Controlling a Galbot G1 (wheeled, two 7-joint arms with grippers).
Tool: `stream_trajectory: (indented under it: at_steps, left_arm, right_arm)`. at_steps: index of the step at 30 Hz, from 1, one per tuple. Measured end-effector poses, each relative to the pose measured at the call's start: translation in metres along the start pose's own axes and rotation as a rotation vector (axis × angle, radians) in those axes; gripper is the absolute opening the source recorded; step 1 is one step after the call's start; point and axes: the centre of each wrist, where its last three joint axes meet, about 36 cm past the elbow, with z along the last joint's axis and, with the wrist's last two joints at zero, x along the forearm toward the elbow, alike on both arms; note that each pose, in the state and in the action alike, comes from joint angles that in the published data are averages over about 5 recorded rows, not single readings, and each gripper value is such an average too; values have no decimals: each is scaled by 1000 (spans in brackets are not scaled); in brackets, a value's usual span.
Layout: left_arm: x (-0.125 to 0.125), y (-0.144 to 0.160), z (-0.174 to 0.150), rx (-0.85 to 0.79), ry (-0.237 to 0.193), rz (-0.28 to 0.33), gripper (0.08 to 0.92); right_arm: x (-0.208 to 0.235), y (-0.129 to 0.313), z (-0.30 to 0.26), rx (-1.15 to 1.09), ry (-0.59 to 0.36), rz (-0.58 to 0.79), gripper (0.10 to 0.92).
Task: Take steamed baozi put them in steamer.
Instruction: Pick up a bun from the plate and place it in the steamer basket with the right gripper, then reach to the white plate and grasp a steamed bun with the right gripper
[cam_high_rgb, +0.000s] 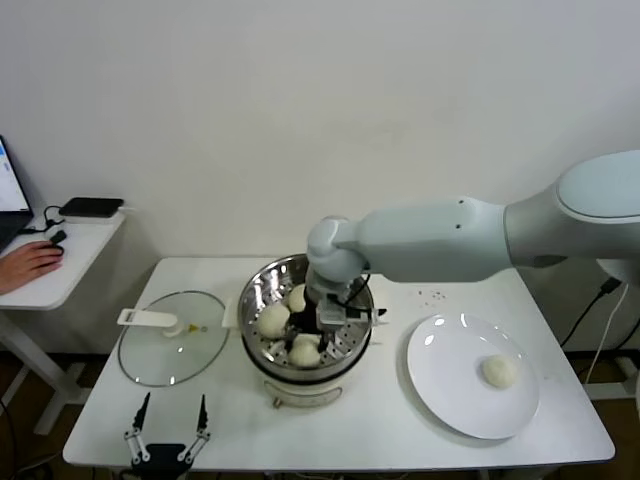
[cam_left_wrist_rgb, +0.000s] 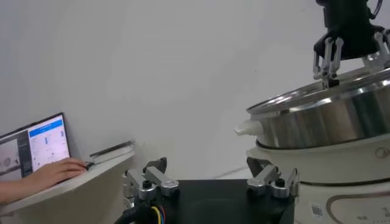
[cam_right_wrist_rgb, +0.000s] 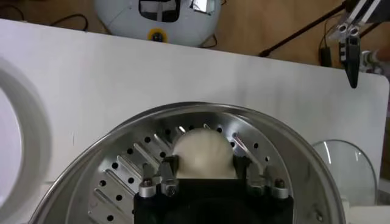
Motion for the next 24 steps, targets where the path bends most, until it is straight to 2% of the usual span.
stream_trajectory:
  at_steps: [5,12,18,24]
  left_arm:
    - [0,0,-2,1,-3,1,823]
    - [-1,-1,-4,1,-7,5,823]
    - [-1,-4,-5,5,-12,13,823]
    - [-1,-6,-4,9,-12,18,823]
  right_arm:
    - [13,6,5,-19,-3,1,813]
    - [60,35,21,-119,22,-24,823]
    - [107,82,28,-346,84,-50,823]
    - [125,149,25,-646,151,-83,823]
